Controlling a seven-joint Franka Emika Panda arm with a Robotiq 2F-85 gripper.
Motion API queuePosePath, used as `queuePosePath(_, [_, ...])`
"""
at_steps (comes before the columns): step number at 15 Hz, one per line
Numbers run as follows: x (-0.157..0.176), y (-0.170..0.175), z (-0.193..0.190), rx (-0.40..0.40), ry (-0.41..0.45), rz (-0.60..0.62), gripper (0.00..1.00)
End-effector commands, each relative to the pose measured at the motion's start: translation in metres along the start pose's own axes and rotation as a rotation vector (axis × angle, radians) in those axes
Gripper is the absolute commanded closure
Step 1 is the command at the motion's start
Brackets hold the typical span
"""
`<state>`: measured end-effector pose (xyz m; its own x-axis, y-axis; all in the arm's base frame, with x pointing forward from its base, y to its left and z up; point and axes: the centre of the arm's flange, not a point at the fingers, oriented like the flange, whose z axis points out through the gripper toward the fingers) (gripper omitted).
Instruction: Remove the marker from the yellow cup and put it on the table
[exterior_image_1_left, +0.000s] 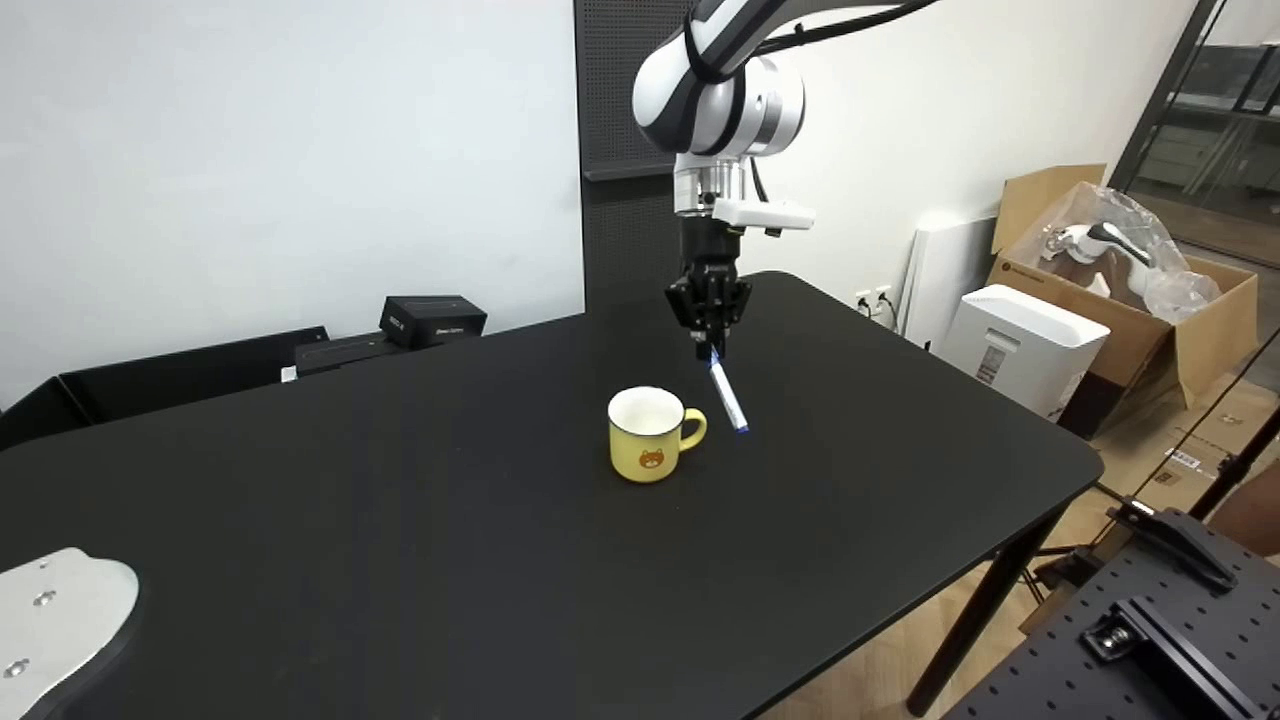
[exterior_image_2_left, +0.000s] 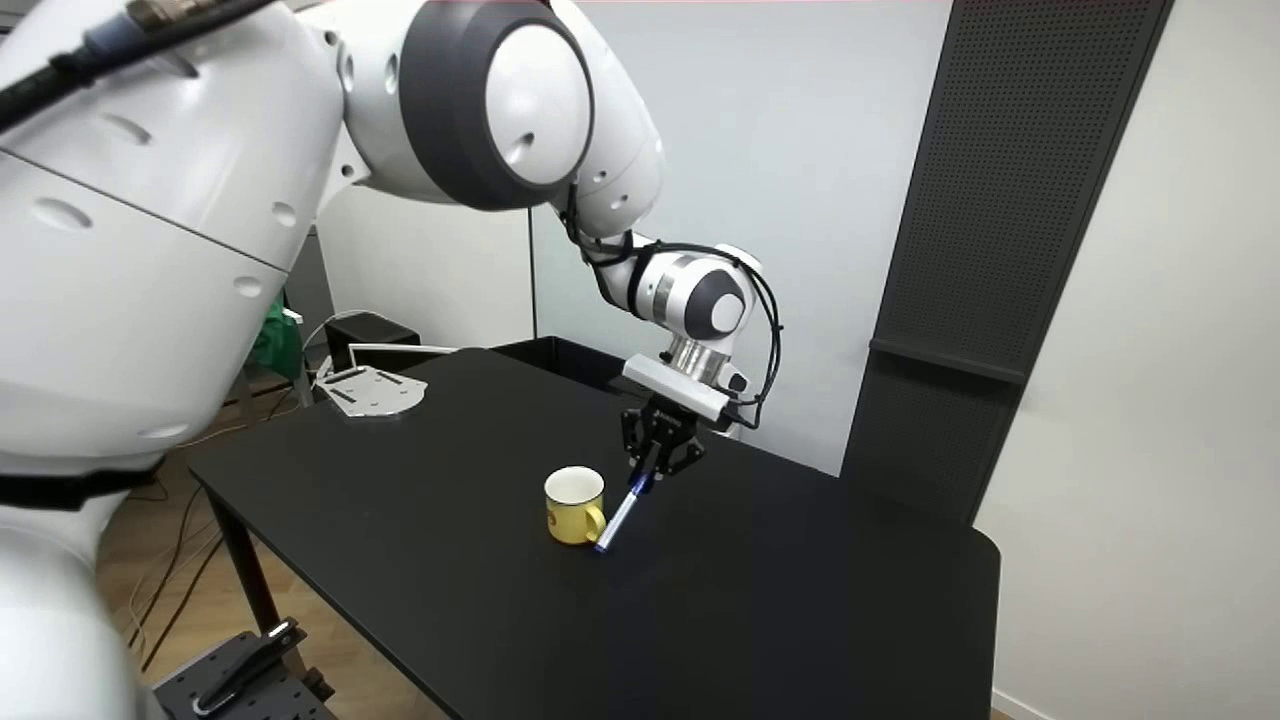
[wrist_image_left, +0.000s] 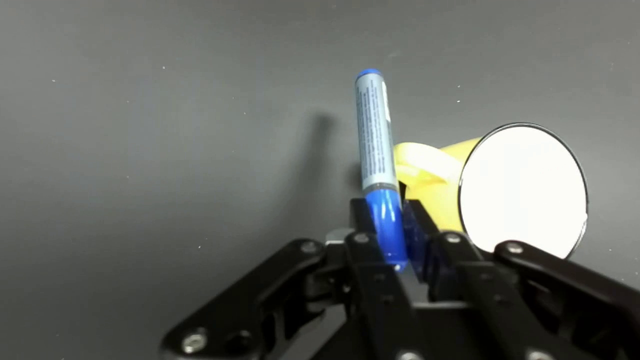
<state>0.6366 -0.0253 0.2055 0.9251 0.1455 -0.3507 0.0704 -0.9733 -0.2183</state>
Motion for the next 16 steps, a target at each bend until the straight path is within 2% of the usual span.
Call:
queuePosePath(1, [0.023, 0.012, 0.005, 0.041, -0.033, 0.038, 0.95])
queuePosePath(9, [0.042, 0.030, 0.039, 0.087, -0.076, 0.067, 0.95])
queuePosePath(16, [0.052, 0.038, 0.051, 0.093, -0.089, 0.074, 0.95])
